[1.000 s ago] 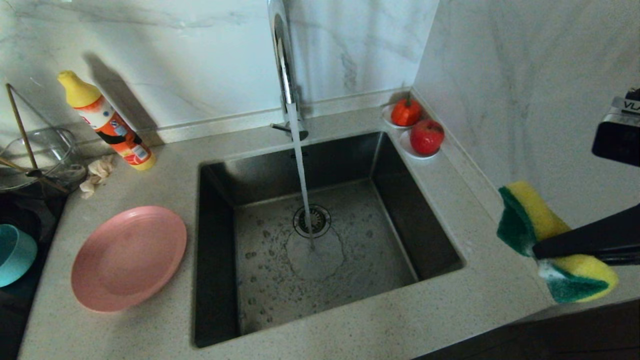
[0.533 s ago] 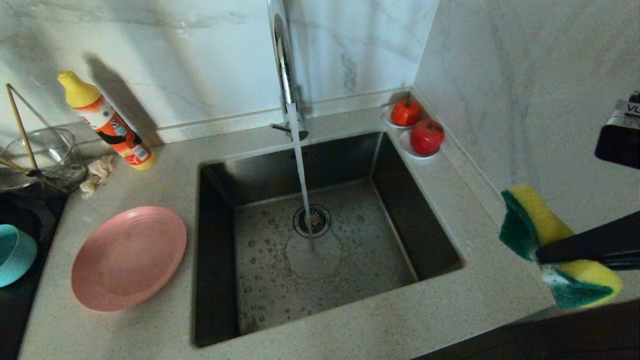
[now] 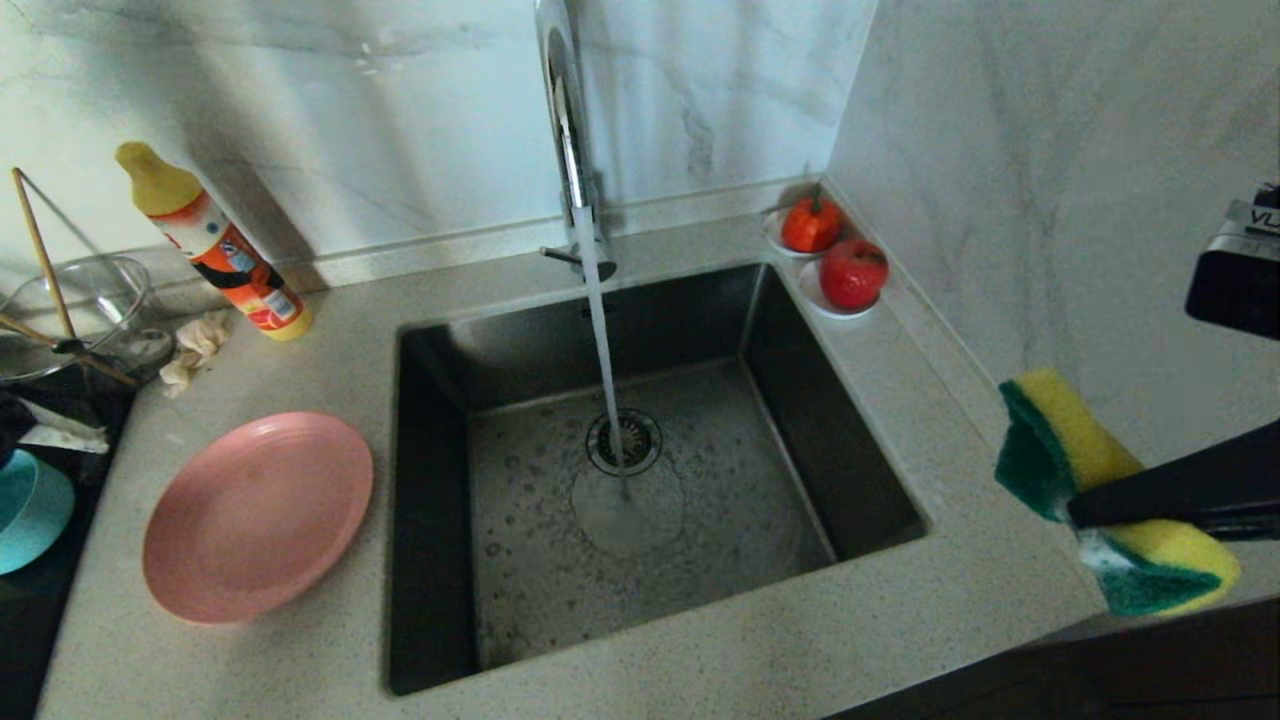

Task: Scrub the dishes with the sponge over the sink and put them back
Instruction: Wash the plate

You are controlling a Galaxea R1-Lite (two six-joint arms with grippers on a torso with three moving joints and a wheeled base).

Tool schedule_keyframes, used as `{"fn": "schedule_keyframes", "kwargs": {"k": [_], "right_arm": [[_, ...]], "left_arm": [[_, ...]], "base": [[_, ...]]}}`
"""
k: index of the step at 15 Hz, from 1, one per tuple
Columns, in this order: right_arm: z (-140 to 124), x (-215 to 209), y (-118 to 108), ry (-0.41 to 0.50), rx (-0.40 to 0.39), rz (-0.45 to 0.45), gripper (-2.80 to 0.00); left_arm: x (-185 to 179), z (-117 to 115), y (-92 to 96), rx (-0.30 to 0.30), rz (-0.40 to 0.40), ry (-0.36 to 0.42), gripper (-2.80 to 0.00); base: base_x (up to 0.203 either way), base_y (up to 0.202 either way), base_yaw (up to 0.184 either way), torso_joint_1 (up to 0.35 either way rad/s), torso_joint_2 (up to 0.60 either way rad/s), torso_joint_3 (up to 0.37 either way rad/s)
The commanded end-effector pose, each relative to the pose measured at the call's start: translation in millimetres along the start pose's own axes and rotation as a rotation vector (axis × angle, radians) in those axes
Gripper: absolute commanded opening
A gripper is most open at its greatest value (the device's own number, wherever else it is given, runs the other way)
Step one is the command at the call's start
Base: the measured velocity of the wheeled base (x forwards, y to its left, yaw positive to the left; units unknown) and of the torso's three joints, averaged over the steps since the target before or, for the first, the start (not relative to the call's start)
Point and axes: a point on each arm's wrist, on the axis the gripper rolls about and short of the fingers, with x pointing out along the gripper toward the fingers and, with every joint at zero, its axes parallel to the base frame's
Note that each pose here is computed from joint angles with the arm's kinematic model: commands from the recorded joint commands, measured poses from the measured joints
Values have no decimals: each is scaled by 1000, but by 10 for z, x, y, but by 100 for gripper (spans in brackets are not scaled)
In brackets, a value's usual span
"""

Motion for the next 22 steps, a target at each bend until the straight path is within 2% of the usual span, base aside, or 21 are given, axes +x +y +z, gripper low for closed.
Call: {"fn": "schedule_keyframes", "kwargs": {"k": [1, 6, 10, 18, 22], "right_arm": [[10, 14, -7, 7, 9, 0, -280], [12, 35, -39, 15, 20, -7, -280], [20, 48, -49, 18, 24, -10, -280], [26, 57, -58, 19, 27, -13, -280], [25, 59, -61, 20, 28, -14, -280]], "left_arm": [[156, -95, -4, 8, 3, 75, 0], [588, -86, 130, -18, 67, 197, 0], [818, -62, 193, -31, 85, 239, 0], [1156, 15, 359, -81, 103, 270, 0], [1170, 93, 477, -151, -43, 314, 0]], "base": [[0, 0, 0, 0, 0, 0], [0, 0, 0, 0, 0, 0], [0, 0, 0, 0, 0, 0], [0, 0, 0, 0, 0, 0], [0, 0, 0, 0, 0, 0]]}}
